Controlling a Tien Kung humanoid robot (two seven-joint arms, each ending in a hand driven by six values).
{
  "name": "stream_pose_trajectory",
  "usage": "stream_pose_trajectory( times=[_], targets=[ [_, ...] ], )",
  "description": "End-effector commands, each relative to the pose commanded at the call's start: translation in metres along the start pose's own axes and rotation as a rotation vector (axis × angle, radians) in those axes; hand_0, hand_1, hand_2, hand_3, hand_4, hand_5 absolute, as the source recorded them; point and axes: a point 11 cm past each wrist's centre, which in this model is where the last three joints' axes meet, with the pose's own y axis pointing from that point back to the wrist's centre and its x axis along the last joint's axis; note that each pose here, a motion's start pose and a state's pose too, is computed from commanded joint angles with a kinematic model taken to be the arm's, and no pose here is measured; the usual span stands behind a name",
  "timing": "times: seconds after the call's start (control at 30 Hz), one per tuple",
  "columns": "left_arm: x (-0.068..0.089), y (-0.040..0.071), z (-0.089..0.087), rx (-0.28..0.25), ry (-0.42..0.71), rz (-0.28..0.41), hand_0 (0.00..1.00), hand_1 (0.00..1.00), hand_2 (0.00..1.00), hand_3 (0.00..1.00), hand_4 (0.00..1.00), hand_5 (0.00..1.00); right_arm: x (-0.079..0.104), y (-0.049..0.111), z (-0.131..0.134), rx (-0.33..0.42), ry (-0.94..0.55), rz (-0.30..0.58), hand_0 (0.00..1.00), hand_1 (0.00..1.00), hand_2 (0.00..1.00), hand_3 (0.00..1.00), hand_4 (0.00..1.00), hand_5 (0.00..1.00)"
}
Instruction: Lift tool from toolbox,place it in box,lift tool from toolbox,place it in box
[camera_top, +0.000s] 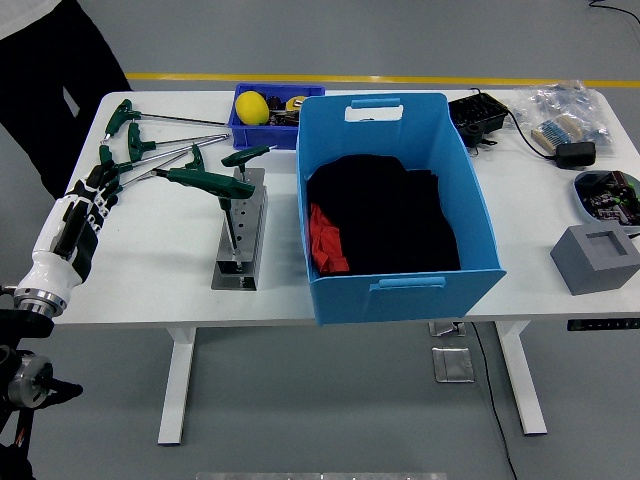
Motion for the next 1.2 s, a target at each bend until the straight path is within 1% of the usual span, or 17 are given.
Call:
stream_pose_trajectory(
  times=[0.1, 0.13, 0.2, 0.3, 0.33, 0.4, 0.5, 0.53, 0.7, 0.73, 0.83, 0.93, 0.97, 1.07, 1.1, 1.13, 1.2],
  targets=[
    [0.0, 0.0, 0.0, -0.002, -0.01, 0.0, 0.979, 0.978, 0.969, 0.941, 0.998, 0.774, 0.0, 0.0, 0.0, 0.0, 0.0, 0.0, 0.679, 0.622, 0.682, 0.537, 0.786, 0.601],
    [0.0, 0.0, 0.001, -0.003, -0.016, 0.0, 0.979, 0.978, 0.978, 0.947, 0.998, 0.741, 0.0, 0.0, 0.0, 0.0, 0.0, 0.0, 0.679, 0.622, 0.682, 0.537, 0.786, 0.601],
    [0.0, 0.0, 0.001, -0.006, -0.028, -0.002, 0.979, 0.978, 0.978, 0.947, 0.998, 0.741, 0.0, 0.0, 0.0, -0.001, 0.001, 0.0, 0.679, 0.622, 0.682, 0.537, 0.786, 0.601],
    [0.001, -0.001, 0.006, -0.02, -0.077, -0.004, 0.979, 0.978, 0.978, 0.947, 0.998, 0.741, 0.0, 0.0, 0.0, -0.001, 0.001, -0.001, 0.679, 0.622, 0.682, 0.537, 0.786, 0.601],
    [0.002, -0.001, 0.01, -0.033, -0.107, -0.002, 0.983, 0.988, 0.997, 0.971, 0.998, 0.654, 0.0, 0.0, 0.0, -0.001, 0.001, 0.0, 0.678, 0.621, 0.682, 0.537, 0.786, 0.601],
    [0.002, -0.003, 0.018, -0.058, -0.199, -0.002, 0.983, 0.988, 0.997, 0.971, 0.998, 0.654, 0.0, 0.0, 0.0, -0.001, 0.0, -0.001, 0.678, 0.621, 0.682, 0.537, 0.786, 0.601],
    [0.001, -0.006, 0.043, -0.135, -0.357, -0.002, 0.983, 0.988, 0.997, 0.971, 0.998, 0.654, -0.001, 0.0, 0.001, -0.002, 0.0, -0.001, 0.678, 0.621, 0.682, 0.537, 0.786, 0.601],
    [-0.001, -0.008, 0.051, -0.159, -0.417, -0.008, 0.998, 0.998, 0.998, 0.993, 0.998, 0.557, -0.001, 0.0, 0.001, -0.003, 0.0, -0.002, 0.678, 0.62, 0.682, 0.537, 0.786, 0.601],
    [-0.021, -0.016, 0.087, -0.276, -0.706, -0.081, 0.998, 0.998, 0.998, 0.993, 0.998, 0.557, -0.001, 0.0, 0.002, -0.004, 0.006, -0.002, 0.678, 0.62, 0.682, 0.537, 0.786, 0.601],
    [-0.026, -0.017, 0.091, -0.293, -0.757, -0.098, 0.998, 0.998, 0.998, 0.998, 0.998, 0.489, -0.001, 0.0, 0.002, -0.005, 0.006, -0.002, 0.677, 0.622, 0.682, 0.537, 0.786, 0.601],
    [-0.042, -0.022, 0.1, -0.329, -0.923, -0.156, 0.998, 0.998, 0.998, 0.998, 0.998, 0.489, -0.001, 0.0, 0.003, -0.006, 0.008, -0.003, 0.677, 0.622, 0.682, 0.537, 0.786, 0.601],
    [-0.055, -0.026, 0.102, -0.346, -1.075, -0.204, 0.998, 0.998, 0.998, 0.998, 0.998, 0.489, -0.002, 0.0, 0.003, -0.008, 0.008, -0.003, 0.677, 0.622, 0.682, 0.537, 0.786, 0.601],
    [-0.06, -0.027, 0.103, -0.352, -1.125, -0.225, 0.998, 0.998, 0.998, 0.998, 0.998, 0.428, -0.002, 0.0, 0.003, -0.009, 0.008, -0.003, 0.677, 0.622, 0.682, 0.536, 0.786, 0.601],
    [-0.072, -0.029, 0.103, -0.364, -1.271, -0.274, 0.998, 0.998, 0.998, 0.998, 0.998, 0.428, -0.002, 0.0, 0.004, -0.01, 0.009, -0.004, 0.677, 0.622, 0.682, 0.536, 0.786, 0.601],
    [-0.076, -0.03, 0.103, -0.368, -1.3, -0.292, 0.998, 0.998, 0.998, 0.998, 0.998, 0.428, -0.002, 0.0, 0.004, -0.01, 0.009, -0.004, 0.677, 0.622, 0.682, 0.536, 0.786, 0.601],
    [-0.08, -0.031, 0.103, -0.371, -1.306, -0.308, 0.998, 0.998, 0.998, 0.998, 0.998, 0.393, -0.002, 0.0, 0.004, -0.009, 0.009, -0.004, 0.677, 0.621, 0.682, 0.536, 0.785, 0.6],
    [-0.087, -0.032, 0.103, -0.369, -1.318, -0.341, 0.998, 0.998, 0.998, 0.998, 0.998, 0.393, -0.002, 0.0, 0.004, -0.009, 0.009, -0.004, 0.677, 0.621, 0.682, 0.536, 0.785, 0.6]
  ],
)
